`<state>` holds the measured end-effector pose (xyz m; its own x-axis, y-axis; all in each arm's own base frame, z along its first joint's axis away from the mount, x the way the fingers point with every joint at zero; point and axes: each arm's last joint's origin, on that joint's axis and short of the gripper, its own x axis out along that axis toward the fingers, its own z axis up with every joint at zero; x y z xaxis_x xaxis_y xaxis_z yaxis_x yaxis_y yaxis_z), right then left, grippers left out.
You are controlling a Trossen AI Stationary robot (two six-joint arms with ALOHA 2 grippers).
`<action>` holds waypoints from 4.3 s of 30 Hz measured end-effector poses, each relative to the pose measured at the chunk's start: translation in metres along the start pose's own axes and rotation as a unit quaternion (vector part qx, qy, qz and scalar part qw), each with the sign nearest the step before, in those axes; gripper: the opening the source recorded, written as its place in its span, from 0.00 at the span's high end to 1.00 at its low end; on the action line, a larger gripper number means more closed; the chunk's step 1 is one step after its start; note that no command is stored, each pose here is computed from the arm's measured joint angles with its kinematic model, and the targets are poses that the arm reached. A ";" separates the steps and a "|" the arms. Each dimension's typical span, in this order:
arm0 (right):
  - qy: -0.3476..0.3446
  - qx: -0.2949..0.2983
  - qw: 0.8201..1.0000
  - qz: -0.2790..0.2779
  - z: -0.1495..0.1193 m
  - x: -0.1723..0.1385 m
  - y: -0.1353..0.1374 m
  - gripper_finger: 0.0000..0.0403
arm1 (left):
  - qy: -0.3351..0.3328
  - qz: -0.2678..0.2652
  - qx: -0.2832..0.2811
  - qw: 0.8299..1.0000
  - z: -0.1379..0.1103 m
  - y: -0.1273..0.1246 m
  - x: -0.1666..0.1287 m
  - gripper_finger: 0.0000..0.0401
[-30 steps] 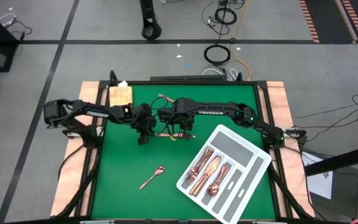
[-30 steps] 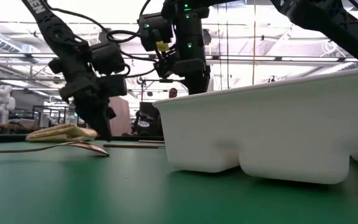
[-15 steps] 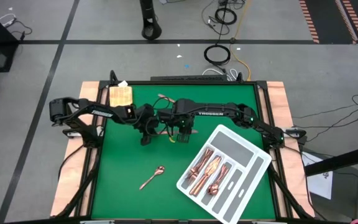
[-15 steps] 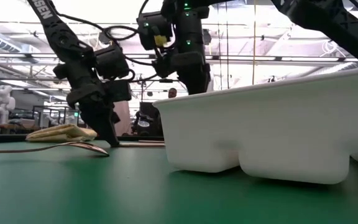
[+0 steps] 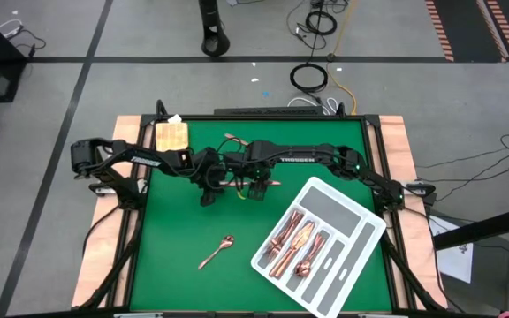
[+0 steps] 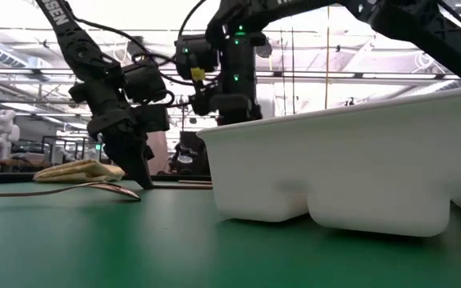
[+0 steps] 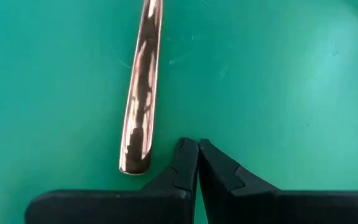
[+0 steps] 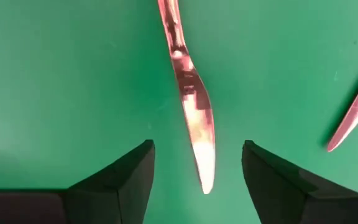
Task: Sort silverware
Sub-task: Put the bronze knife into the silverware tray
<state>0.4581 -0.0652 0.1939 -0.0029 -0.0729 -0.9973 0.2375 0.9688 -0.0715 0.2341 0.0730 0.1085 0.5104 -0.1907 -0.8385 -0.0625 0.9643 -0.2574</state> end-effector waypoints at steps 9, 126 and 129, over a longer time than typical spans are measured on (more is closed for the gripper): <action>0.011 -0.013 1.000 -0.001 -0.002 0.007 0.001 0.45 | -0.062 0.030 0.030 0.997 0.009 -0.016 -0.045 0.99; 0.007 -0.040 0.999 0.035 0.002 0.000 -0.016 0.86 | -0.110 0.045 0.025 0.993 0.025 -0.012 -0.076 0.98; 0.011 -0.034 0.999 0.035 0.002 0.000 -0.020 0.77 | -0.095 0.052 0.032 0.994 0.023 -0.010 -0.070 0.99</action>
<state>0.4550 -0.0853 0.1953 -0.0100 -0.0010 -0.9999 0.1712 0.9852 -0.0027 0.2190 0.0807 0.1811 0.6569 -0.0573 -0.7518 -0.0712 0.9879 -0.1375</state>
